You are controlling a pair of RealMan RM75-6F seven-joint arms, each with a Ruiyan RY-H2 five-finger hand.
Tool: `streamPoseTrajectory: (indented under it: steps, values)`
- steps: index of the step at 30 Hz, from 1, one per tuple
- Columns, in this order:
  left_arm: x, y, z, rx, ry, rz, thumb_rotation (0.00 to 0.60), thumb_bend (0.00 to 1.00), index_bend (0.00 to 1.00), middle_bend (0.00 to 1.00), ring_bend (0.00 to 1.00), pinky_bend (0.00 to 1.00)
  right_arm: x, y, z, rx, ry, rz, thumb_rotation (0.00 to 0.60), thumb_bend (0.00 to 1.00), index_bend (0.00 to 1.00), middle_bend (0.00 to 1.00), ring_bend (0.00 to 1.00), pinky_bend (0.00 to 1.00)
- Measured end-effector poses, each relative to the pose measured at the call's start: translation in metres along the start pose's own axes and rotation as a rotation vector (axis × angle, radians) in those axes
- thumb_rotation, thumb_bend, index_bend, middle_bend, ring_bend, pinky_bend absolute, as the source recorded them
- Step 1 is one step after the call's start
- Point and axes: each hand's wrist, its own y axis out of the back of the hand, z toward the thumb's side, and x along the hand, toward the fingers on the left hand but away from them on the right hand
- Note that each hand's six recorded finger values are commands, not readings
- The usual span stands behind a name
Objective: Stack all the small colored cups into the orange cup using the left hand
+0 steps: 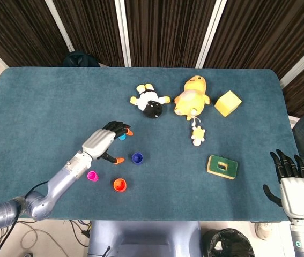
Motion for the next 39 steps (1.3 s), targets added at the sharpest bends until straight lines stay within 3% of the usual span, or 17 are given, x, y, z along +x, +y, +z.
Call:
streamPoseTrajectory:
  steps: [16,26,39]
  values:
    - [0.030,-0.036,0.008,0.050,0.019,-0.126,0.600,0.14,0.30,0.12,0.03,0.03,-0.001,0.002,-0.002,-0.004,-0.004,-0.007,0.600,0.33,0.05,0.07,0.14,0.07]
    - [0.032,-0.049,0.005,0.129,0.024,-0.150,0.600,0.14,0.29,0.12,0.03,0.03,-0.001,0.003,-0.003,-0.005,-0.008,-0.010,0.600,0.33,0.05,0.07,0.14,0.07]
    - [0.036,-0.058,0.003,0.162,0.034,-0.153,0.600,0.14,0.31,0.12,0.03,0.03,-0.002,0.002,-0.005,-0.003,-0.012,-0.007,0.600,0.33,0.05,0.07,0.14,0.07]
